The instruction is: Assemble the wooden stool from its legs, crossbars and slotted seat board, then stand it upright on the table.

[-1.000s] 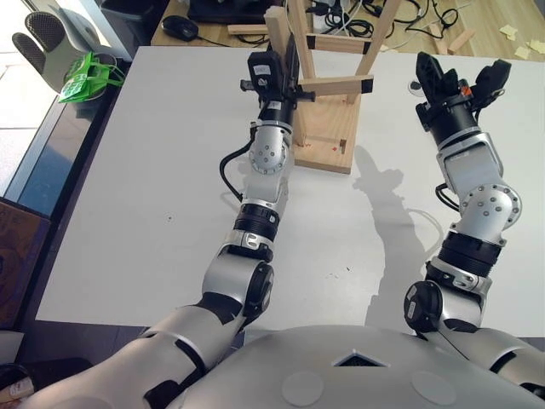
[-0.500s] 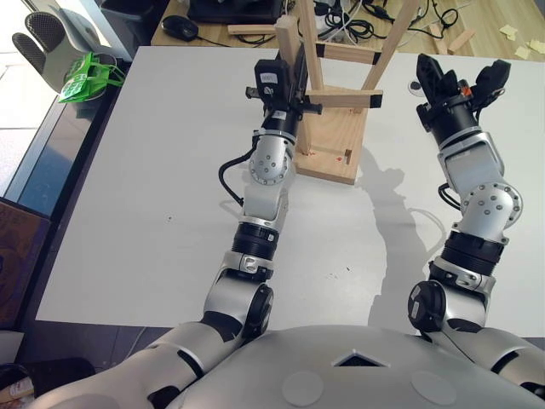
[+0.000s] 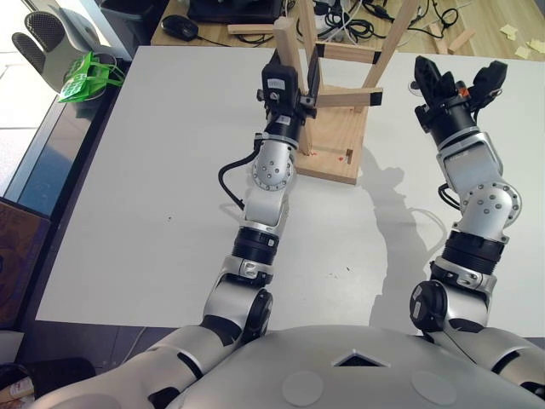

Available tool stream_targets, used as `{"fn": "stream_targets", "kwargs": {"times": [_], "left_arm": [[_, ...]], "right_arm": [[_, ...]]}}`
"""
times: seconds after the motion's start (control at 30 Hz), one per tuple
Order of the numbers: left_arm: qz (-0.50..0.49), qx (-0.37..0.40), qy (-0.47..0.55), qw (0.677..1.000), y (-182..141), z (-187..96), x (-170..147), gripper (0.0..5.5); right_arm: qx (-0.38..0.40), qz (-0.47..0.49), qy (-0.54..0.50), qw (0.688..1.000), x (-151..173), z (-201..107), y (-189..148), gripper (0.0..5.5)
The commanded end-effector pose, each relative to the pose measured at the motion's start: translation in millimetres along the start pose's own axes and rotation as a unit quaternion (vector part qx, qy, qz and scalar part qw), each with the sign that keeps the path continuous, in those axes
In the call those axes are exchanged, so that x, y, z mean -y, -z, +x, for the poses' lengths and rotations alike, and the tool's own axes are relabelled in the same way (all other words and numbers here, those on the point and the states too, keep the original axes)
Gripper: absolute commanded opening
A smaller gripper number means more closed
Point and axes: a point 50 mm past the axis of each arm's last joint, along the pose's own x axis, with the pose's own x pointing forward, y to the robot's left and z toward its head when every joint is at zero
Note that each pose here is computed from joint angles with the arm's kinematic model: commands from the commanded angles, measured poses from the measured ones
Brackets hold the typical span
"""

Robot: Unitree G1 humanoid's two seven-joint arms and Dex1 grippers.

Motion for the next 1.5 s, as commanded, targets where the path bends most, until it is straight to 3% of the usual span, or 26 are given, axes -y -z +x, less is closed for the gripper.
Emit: {"fn": "stream_targets", "kwargs": {"times": [0.03, 0.13, 0.5, 0.83, 1.17, 1.27, 1.37, 1.47, 1.5], "left_arm": [[0.001, 0.013, 0.007, 1.0, -6, -3, 0, 3.05], [0.001, 0.001, 0.011, 1.0, -6, -3, 0, 3.49], [0.004, 0.002, 0.002, 1.0, -10, -2, -5, 3.51], [-0.004, -0.002, 0.016, 1.0, -14, -7, -5, 2.02], [0.026, 0.118, 0.06, 0.991, -73, -4, -5, 1.98], [0.037, 0.134, 0.037, 0.99, -92, -3, -21, 1.98], [0.08, 0.07, -0.032, 0.994, -100, 7, -65, 1.98], [0.14, -0.105, -0.057, 0.983, -72, 7, -107, 2.16], [0.129, -0.191, -0.059, 0.971, -52, -5, -119, 2.28]], "right_arm": [[-0.009, 0.002, 0.0, 1.0, 1, 0, 2, 0.0], [-0.011, 0.002, 0.0, 1.0, 2, 0, 3, 0.0], [-0.018, -0.003, 0.002, 1.0, 4, 1, 3, 0.0], [-0.021, -0.005, 0.004, 1.0, 4, 1, 4, 0.0], [-0.022, -0.001, 0.006, 1.0, 4, -1, 5, 0.0], [-0.022, 0.001, 0.006, 1.0, 3, -2, 5, 0.0], [-0.014, 0.005, 0.008, 1.0, 2, -6, 5, 0.0], [-0.002, 0.011, 0.013, 1.0, 0, -14, 9, 0.0], [0.002, 0.014, 0.013, 1.0, -1, -15, 12, 0.0]]}}
